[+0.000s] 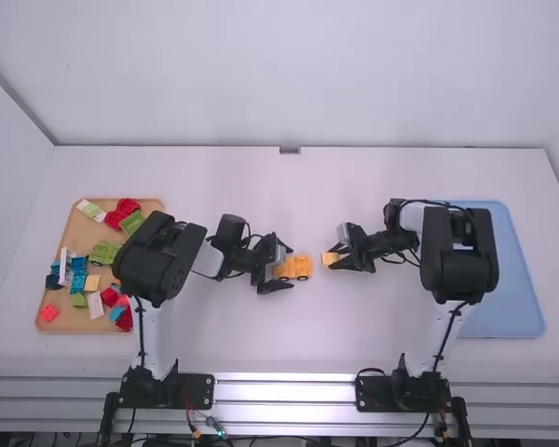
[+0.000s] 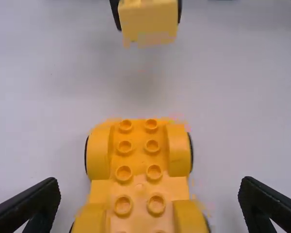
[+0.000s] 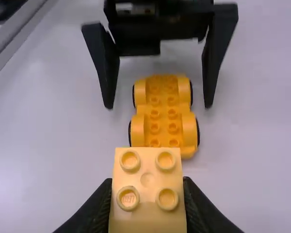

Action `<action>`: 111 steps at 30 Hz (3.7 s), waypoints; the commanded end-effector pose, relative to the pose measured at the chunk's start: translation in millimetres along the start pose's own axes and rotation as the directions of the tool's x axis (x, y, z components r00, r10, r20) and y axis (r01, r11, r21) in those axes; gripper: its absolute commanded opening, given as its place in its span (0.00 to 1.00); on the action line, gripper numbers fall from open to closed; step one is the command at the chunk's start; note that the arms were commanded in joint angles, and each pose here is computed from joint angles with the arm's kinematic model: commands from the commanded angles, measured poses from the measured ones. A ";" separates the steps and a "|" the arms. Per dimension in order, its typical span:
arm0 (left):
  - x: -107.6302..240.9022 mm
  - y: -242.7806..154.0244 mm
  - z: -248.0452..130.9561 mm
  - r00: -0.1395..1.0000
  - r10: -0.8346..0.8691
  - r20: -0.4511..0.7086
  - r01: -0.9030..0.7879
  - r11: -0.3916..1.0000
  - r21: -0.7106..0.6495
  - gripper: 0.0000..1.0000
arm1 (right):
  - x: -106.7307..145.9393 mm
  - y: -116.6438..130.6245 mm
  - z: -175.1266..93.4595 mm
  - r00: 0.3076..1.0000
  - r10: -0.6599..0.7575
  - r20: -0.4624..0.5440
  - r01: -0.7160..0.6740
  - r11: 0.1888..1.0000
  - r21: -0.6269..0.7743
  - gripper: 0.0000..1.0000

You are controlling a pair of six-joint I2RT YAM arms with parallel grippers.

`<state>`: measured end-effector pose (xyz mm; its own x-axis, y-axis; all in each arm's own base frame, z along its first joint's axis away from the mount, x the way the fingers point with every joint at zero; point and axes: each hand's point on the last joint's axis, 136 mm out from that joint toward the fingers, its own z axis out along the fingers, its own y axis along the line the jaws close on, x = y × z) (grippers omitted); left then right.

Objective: Assemble lego blocks to make yellow taxi

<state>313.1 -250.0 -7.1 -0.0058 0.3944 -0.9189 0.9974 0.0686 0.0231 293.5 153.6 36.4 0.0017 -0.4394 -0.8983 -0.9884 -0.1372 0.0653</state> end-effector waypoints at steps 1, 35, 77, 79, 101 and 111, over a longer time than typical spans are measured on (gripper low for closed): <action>3.4 -1.6 6.7 1.000 -0.005 0.002 0.005 1.000 0.023 0.96 | -17.4 -6.3 -0.5 0.997 -0.047 0.057 0.046 0.999 0.020 0.18; 3.8 -3.6 5.7 1.000 0.012 0.019 -0.012 1.000 0.005 0.57 | -16.8 -10.4 62.1 0.985 0.085 -0.152 -0.050 0.974 0.219 0.07; 6.4 -8.0 5.3 1.000 0.000 0.016 0.000 1.000 0.013 0.49 | 0.0 -4.7 69.4 0.974 0.087 -0.209 -0.035 0.970 0.242 0.11; 6.5 -7.9 5.3 1.000 -0.001 0.015 0.001 1.000 0.013 0.49 | 0.4 -5.1 69.6 0.974 0.087 -0.209 -0.034 0.970 0.242 0.13; 6.6 -7.2 5.3 1.000 0.001 0.014 -0.001 1.000 0.010 0.49 | 4.6 -5.1 69.7 0.973 0.099 -0.207 -0.048 0.969 0.241 0.22; 6.7 -7.4 5.3 1.000 0.000 0.014 0.000 1.000 0.010 0.49 | 6.5 -0.9 70.2 0.971 0.112 -0.210 -0.063 0.971 0.229 0.20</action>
<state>316.2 -251.9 -9.9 0.0194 0.3821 -0.9239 0.9959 0.0738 0.0515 286.9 217.6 6.0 -0.0539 -0.6110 -0.7898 -0.9963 0.0854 0.0019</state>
